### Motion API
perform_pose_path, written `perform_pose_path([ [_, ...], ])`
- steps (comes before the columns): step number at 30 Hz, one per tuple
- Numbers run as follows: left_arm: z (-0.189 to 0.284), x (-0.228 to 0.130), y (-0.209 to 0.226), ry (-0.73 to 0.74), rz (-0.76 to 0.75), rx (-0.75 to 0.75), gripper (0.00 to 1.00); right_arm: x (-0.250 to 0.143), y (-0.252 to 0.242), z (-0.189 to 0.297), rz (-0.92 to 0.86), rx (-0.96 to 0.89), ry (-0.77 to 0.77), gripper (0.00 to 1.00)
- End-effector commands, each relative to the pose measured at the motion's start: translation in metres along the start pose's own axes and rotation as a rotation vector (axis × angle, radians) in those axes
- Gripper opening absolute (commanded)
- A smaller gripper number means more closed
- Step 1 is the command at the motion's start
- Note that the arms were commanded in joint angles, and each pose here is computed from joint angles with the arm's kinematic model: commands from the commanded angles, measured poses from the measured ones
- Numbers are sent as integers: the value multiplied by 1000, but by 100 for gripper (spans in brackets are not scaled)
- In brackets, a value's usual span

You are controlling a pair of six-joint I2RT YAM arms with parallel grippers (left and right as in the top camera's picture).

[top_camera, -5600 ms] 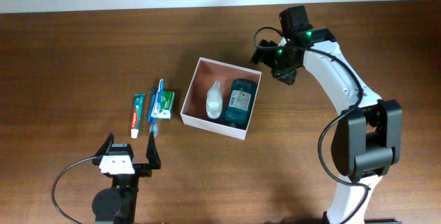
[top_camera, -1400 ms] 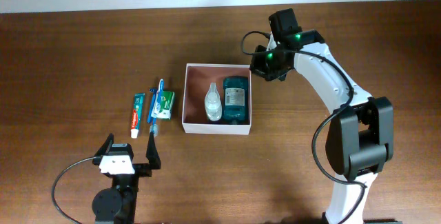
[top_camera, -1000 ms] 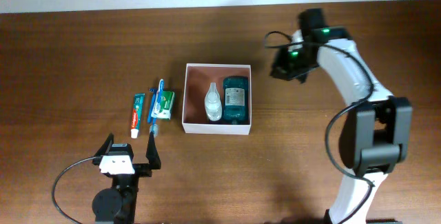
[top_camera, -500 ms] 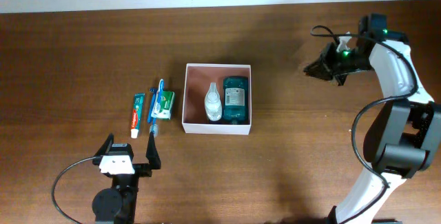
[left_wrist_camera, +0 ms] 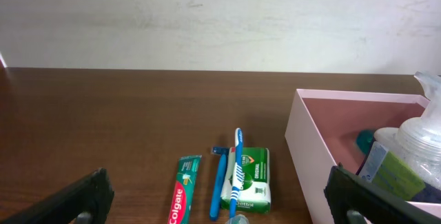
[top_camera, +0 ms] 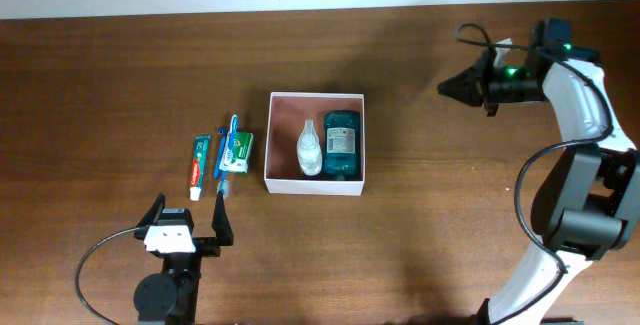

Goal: Pack container
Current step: 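Raise right gripper and swing it right away from the box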

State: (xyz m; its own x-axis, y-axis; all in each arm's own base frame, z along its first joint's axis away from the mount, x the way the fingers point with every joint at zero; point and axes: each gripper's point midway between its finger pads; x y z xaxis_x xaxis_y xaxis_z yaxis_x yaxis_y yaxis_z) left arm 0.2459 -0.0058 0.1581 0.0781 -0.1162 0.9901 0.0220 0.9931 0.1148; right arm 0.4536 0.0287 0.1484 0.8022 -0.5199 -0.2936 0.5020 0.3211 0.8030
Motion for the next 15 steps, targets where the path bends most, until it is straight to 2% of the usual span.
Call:
perform_pose_path([
  [1, 0, -2, 2, 0, -19, 12, 100, -7, 24, 18, -124, 175, 81, 4],
  [8, 0, -2, 2, 0, -19, 12, 99, -5, 27, 29, -185, 218, 92, 4],
  [15, 0, -2, 2, 0, -18, 12, 99, -8, 46, 35, -104, 316, 133, 4],
])
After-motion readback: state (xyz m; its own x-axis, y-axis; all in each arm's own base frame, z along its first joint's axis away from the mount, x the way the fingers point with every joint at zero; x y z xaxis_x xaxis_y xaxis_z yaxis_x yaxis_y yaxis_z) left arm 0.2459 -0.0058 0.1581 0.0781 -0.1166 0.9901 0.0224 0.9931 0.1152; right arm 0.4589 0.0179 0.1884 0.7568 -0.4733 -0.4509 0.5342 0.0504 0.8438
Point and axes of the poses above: each gripper's point midway between its finger pads, its own z axis back along the fingers, its own y axis along the line the jaws close on, x = y × z, and after that the axes turned 9 degrees about -z, right-handed
